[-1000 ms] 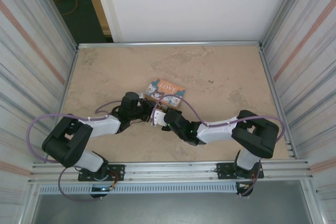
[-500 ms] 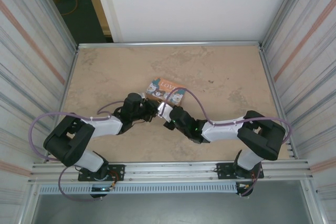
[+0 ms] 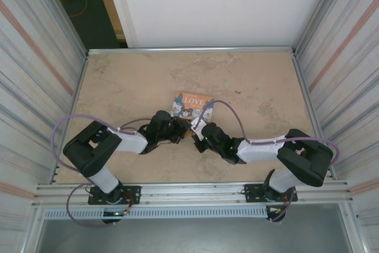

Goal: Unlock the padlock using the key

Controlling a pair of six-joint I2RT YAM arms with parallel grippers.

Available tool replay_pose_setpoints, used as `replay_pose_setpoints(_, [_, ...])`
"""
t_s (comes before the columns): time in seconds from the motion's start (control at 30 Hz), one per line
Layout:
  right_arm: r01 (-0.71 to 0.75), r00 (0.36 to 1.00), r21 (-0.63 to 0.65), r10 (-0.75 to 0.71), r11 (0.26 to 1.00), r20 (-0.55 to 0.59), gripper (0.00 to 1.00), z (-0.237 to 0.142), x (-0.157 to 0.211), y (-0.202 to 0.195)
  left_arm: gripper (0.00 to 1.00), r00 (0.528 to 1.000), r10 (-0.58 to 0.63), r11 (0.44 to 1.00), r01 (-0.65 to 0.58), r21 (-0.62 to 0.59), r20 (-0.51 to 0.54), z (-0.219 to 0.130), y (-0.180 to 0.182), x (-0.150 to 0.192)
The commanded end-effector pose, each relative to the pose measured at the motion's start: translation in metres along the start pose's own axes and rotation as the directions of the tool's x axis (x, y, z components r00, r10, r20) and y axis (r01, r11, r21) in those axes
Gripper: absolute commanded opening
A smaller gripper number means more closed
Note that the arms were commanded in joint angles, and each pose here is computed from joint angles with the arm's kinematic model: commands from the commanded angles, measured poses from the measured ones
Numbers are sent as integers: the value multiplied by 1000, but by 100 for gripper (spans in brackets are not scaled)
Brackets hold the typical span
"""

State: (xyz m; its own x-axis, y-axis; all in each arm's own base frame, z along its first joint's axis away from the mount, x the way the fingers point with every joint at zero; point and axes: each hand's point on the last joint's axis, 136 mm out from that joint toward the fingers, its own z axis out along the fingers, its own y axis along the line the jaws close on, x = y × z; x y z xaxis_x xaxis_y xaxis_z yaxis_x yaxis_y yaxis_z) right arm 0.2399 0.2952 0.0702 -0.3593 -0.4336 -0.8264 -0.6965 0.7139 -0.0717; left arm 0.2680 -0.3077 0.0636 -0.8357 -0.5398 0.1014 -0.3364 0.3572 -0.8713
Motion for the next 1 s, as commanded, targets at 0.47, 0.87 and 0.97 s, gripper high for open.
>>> replay_pose_setpoints(0.47, [-209,978,134,210,969,8,0,-15,15,-46,34,982,66,997,-57,56,-177,0,-14,41])
replay_pose_setpoints(0.87, [-431,902,5,431,902,-29,0,-36,20,-47,38,966,256,967,-256,8,-10,-55,-41,4])
replay_pose_setpoints(0.97, [-513,857,-3,512,858,-61,0,-39,25,-47,38,939,340,940,-338,-37,48,-75,-50,-6])
